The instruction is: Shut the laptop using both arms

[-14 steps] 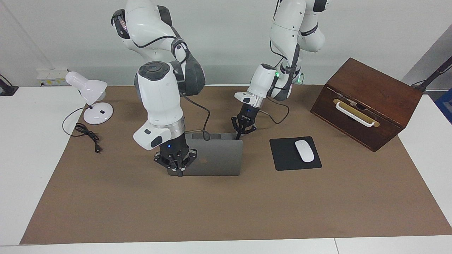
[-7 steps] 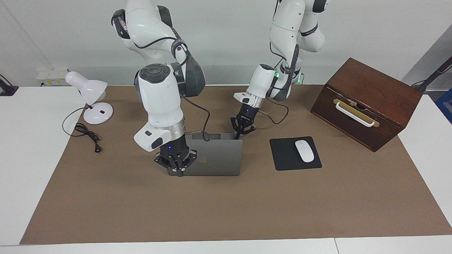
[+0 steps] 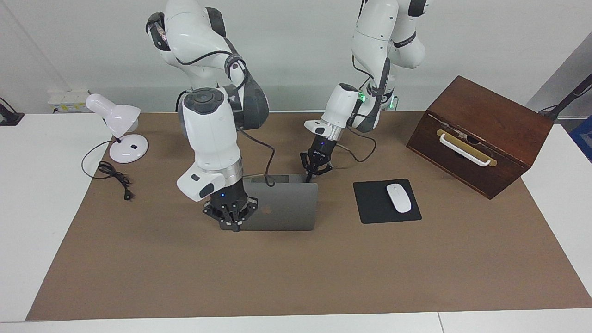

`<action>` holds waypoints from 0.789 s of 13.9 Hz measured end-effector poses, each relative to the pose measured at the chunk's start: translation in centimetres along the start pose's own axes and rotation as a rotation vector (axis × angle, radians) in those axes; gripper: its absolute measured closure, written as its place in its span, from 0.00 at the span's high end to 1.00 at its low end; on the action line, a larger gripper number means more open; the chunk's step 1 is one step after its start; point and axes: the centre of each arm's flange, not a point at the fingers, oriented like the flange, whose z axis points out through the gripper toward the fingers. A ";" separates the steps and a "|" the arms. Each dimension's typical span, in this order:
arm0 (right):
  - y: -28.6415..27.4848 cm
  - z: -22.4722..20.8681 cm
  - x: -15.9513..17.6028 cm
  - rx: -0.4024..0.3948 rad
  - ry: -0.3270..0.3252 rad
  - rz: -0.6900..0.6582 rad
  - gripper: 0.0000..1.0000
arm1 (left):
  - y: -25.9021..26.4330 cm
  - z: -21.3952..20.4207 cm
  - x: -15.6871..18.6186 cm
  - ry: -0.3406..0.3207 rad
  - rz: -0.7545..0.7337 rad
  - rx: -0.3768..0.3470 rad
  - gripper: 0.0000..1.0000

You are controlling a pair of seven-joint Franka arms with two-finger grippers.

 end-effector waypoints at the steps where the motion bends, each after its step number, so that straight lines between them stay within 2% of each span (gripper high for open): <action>1: -0.1 0.0 0.0 0.015 -0.005 0.008 0.01 | 0.0 0.0 0.0 0.000 0.001 0.000 0.01; 8: 0.1 0.9 -0.4 0.020 -0.031 0.016 0.01 | 0.0 0.0 0.0 0.000 0.054 -0.001 0.01; 11: 0.2 1.5 -1.0 0.023 -0.061 0.022 0.01 | 0.1 0.0 0.0 0.000 0.067 -0.001 0.01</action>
